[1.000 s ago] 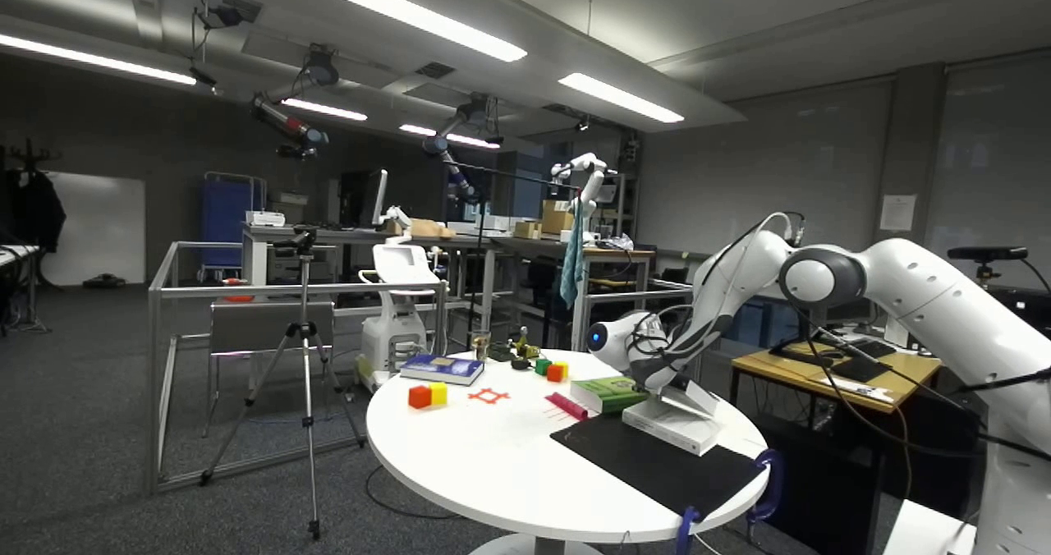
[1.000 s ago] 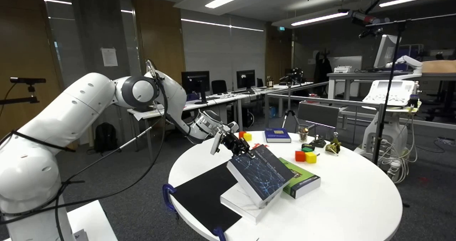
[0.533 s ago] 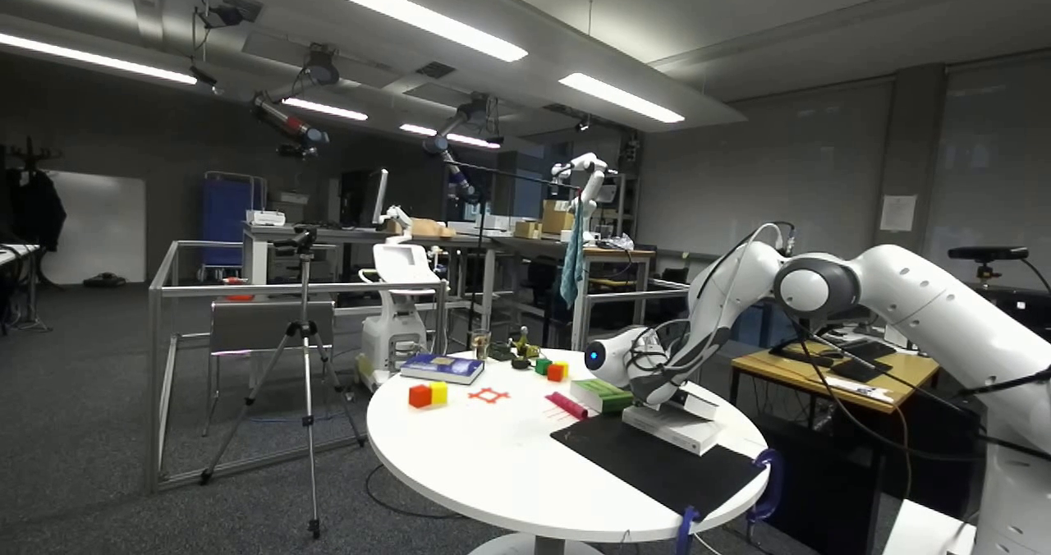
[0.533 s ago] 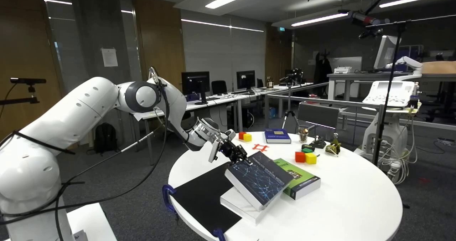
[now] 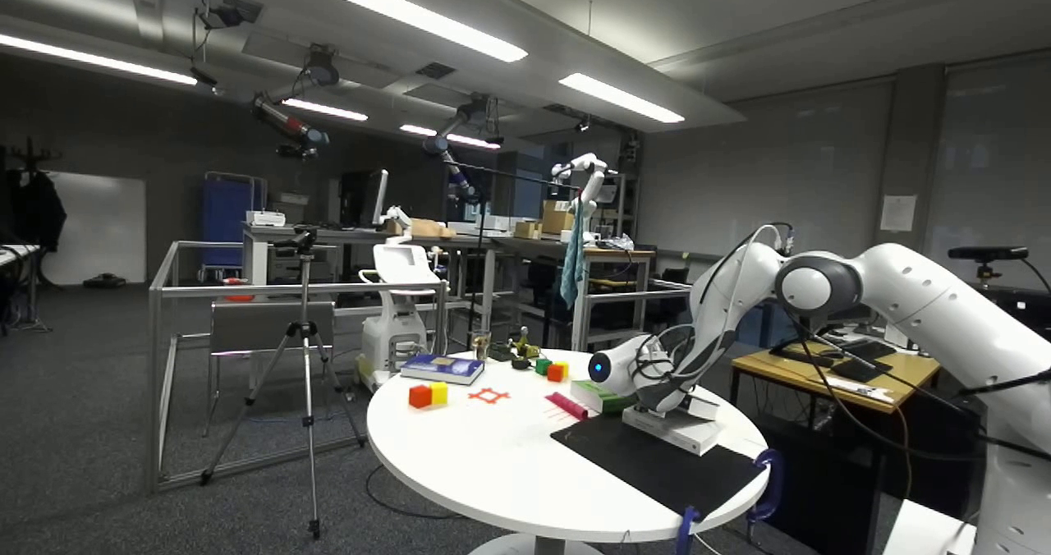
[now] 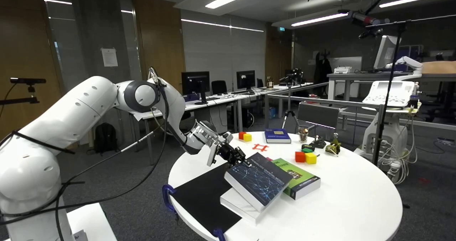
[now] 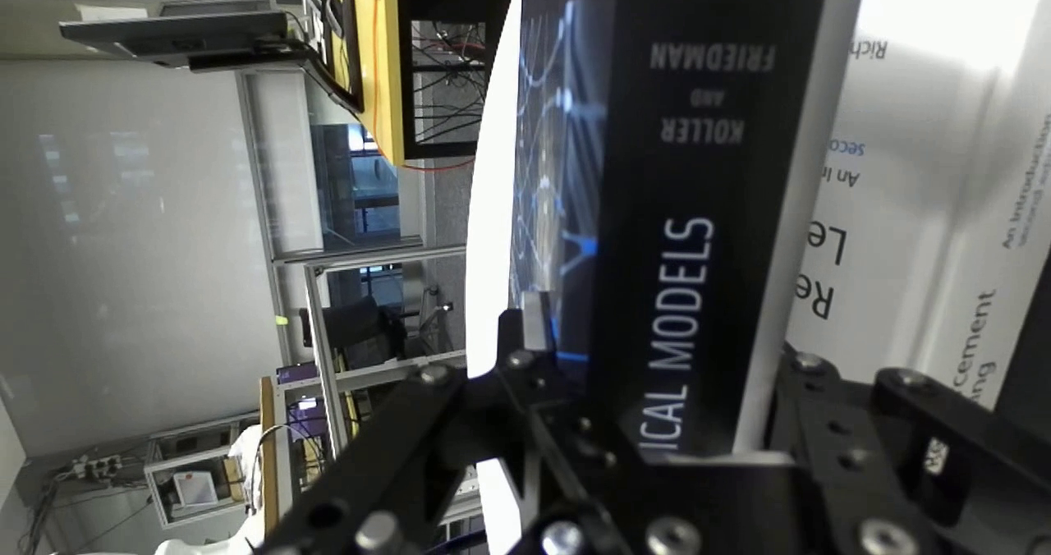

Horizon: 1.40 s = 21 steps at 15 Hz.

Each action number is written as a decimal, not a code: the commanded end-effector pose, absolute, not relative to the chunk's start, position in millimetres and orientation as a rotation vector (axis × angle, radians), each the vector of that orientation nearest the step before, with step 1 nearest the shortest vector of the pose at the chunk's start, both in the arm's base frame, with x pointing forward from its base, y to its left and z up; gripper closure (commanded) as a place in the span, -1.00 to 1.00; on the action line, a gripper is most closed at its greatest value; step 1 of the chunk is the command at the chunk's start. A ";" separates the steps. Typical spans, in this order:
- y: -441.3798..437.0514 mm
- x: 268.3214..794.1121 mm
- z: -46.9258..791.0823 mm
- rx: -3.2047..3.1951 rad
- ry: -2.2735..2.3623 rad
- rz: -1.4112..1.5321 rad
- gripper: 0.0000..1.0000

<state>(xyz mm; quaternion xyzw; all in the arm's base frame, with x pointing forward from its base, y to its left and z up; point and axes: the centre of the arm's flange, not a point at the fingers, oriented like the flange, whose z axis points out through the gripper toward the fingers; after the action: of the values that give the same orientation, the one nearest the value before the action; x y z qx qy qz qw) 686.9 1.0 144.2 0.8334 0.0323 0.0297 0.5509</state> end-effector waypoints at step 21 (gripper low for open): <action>21.9 618.2 178.9 1.986 -0.183 0.024 0.45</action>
<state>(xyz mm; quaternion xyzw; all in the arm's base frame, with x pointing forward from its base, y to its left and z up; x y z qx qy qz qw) 620.2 18.5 147.8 0.8399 -0.0432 0.0120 0.5409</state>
